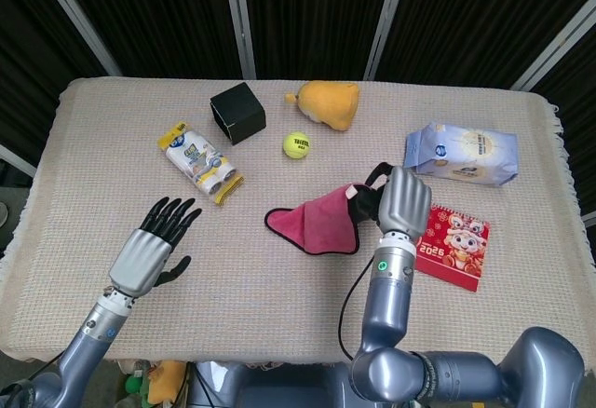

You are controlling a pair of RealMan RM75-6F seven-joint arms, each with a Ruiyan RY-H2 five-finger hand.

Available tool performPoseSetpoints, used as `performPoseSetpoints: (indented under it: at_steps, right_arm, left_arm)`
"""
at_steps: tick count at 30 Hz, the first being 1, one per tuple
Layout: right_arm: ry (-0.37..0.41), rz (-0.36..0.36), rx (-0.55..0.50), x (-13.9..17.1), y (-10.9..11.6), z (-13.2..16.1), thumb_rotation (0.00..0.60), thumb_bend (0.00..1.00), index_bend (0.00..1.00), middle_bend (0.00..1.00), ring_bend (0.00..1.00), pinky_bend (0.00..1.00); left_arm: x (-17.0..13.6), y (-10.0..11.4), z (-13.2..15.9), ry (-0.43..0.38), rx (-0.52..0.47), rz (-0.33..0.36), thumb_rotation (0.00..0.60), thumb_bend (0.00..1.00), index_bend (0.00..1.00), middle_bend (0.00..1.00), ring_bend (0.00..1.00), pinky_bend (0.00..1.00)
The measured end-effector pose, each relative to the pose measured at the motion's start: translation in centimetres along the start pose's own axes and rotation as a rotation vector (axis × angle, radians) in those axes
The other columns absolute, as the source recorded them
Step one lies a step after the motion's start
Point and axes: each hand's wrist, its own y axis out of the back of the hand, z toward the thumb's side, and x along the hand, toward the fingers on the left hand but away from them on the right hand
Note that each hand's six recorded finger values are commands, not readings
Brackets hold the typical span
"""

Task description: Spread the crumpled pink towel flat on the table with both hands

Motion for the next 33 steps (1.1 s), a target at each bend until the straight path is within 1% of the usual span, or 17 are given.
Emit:
performPoseSetpoints:
  at_steps: [3,5,6,8,11,14,20,25,28,30,33]
  right_arm:
    - [-0.015,0.035,-0.064,0.3,0.1,0.4,0.600,0.61,0.77,1.00,1.00,0.97]
    - [-0.019,0.040,-0.072,0.5,0.2,0.3,0.600,0.61,0.77,1.00,1.00,0.97]
    - [-0.010,0.042,-0.074,0.9,0.2,0.4,0.600,0.61,0.77,1.00,1.00,0.97]
    - [0.008,0.048,-0.075,1.3,0.3,0.7,0.600,0.61,0.77,1.00,1.00,0.97]
    - [0.001,0.042,-0.085,1.0,0.8,0.8,0.600,0.61,0.77,1.00,1.00,0.97]
    - [-0.001,0.039,-0.083,0.9,1.1,0.7,0.600,0.61,0.77,1.00,1.00,0.97]
    - [0.018,0.030,-0.090,0.9,1.7,1.1,0.600,0.61,0.77,1.00,1.00,0.97]
    - [0.036,0.013,-0.099,1.0,2.6,1.6,0.600,0.61,0.76,1.00,1.00,0.97]
    - [0.036,0.016,-0.101,1.1,2.7,1.7,0.600,0.61,0.76,1.00,1.00,0.97]
    - [0.035,0.020,-0.100,1.1,2.7,1.7,0.600,0.61,0.76,1.00,1.00,0.97]
    - [0.036,0.026,-0.101,1.2,2.5,1.8,0.600,0.61,0.76,1.00,1.00,0.97]
  left_arm:
    - [0.0,0.1,0.0,0.004,-0.001,0.008,0.600,0.20,0.07,0.00,0.00,0.00]
    - [-0.1,0.0,0.0,0.010,-0.003,0.010,0.600,0.13,0.09,0.00,0.00,0.00]
    - [-0.1,0.0,-0.1,0.012,-0.004,0.010,0.600,0.13,0.10,0.00,0.00,0.00]
    - [-0.1,-0.3,-0.2,0.021,-0.003,0.009,0.600,0.12,0.13,0.00,0.00,0.00]
    - [0.1,-0.6,-0.5,0.035,0.001,0.012,0.600,0.12,0.20,0.00,0.00,0.00]
    - [0.6,-0.9,-0.9,0.056,0.009,0.018,0.600,0.12,0.24,0.00,0.00,0.00]
    - [1.7,-1.2,-1.2,0.108,0.007,0.035,0.600,0.12,0.28,0.00,0.00,0.00]
    - [2.0,-1.7,-1.1,0.122,0.001,0.034,0.600,0.12,0.28,0.00,0.00,0.00]
    - [2.2,-2.0,-0.5,0.115,-0.011,0.032,0.600,0.13,0.25,0.00,0.00,0.00]
    - [2.3,-2.3,0.1,0.096,-0.015,0.022,0.600,0.16,0.21,0.00,0.00,0.00]
    - [2.4,-3.0,1.0,0.051,-0.005,-0.012,0.600,0.26,0.15,0.00,0.00,0.00]
